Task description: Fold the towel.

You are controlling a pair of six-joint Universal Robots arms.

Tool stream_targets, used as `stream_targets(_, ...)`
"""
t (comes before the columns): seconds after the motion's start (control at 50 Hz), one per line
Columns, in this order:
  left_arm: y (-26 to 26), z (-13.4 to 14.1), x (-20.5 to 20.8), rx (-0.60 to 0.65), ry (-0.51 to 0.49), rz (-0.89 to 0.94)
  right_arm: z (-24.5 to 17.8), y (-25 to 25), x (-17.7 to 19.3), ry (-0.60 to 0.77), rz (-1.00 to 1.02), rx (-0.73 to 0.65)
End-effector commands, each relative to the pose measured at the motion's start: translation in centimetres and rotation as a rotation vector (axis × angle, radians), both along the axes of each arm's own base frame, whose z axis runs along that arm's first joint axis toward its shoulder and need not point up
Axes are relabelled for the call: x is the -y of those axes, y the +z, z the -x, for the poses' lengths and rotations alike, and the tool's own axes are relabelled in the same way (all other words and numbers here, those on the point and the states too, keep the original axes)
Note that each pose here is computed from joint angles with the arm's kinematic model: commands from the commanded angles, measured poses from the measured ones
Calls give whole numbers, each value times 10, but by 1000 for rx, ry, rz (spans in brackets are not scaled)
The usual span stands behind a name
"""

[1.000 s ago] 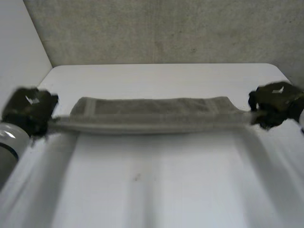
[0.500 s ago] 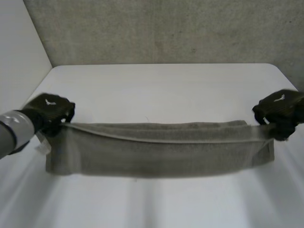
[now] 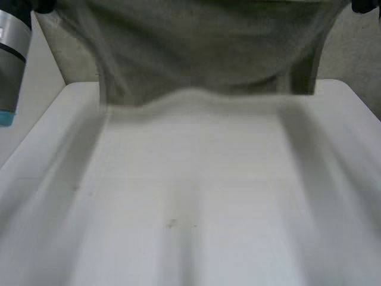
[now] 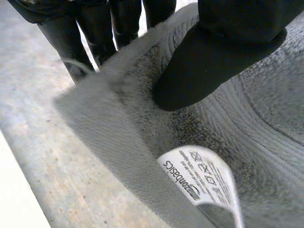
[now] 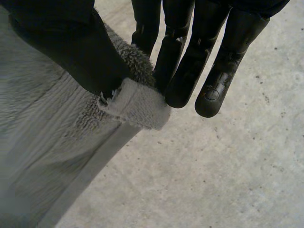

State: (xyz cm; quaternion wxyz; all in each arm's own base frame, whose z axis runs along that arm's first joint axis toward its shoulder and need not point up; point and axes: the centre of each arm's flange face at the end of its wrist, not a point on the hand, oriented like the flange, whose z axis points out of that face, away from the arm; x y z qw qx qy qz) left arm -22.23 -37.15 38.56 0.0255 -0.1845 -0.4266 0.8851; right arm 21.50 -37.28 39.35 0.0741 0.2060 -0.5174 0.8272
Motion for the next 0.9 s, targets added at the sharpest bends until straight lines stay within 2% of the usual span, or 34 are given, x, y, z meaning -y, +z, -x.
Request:
stream_targets(0.02, -56, -5, 2, 19, -2, -220, -3, -54, -12, 54, -232, -75)
stream_targets(0.06, -92, -5, -1, 65, 7, -316, -5, -82, -19, 92, -347, -109)
stream_targets(0.08, -93, -5, -1, 66, 7, -317, -5, -82, -19, 92, -347, -110)
stream_targets(0.12, -140, -3, -8, 142, -5, -432, -7, -118, -23, 122, -463, -158)
stream_targets(0.14, -140, -3, -8, 142, -5, -432, -7, -118, -23, 122, -464, -159)
stream_targets(0.18, -186, -2, -18, 229, -30, -543, -5, -158, -26, 120, -584, -228)
stream_targets(0.2, -186, -2, -18, 229, -30, -544, -5, -159, -26, 120, -585, -228)
stream_targets(0.24, -227, -8, -31, 326, -23, -651, -3, -193, -35, 129, -689, -318)
stream_targets(0.3, -242, -13, -40, 382, -12, -694, -1, -207, -41, 137, -738, -373)
stream_targets(0.34, -258, -18, -58, 493, -1, -759, 2, -222, -54, 153, -813, -473)
stream_targets(0.42, -253, -26, -76, 575, 12, -806, 7, -226, -70, 172, -889, -548)
stream_targets(0.46, -235, -38, -99, 617, 27, -881, 12, -217, -93, 197, -970, -612)
stream_targets(0.54, -216, -48, -126, 633, 22, -983, 25, -201, -117, 220, -1055, -659)
stream_targets(0.58, -189, -55, -154, 631, 21, -1046, 39, -185, -135, 225, -1102, -703)
stream_targets(0.64, -176, -59, -164, 624, 30, -1057, 44, -175, -144, 228, -1097, -729)
stream_targets(0.68, -156, -66, -165, 610, 74, -983, 47, -158, -153, 232, -1032, -770)
stream_targets(0.82, -140, -64, -144, 578, 58, -812, 42, -150, -136, 241, -950, -708)
stream_targets(0.9, -161, -58, -118, 583, 21, -820, 37, -169, -104, 218, -978, -619)
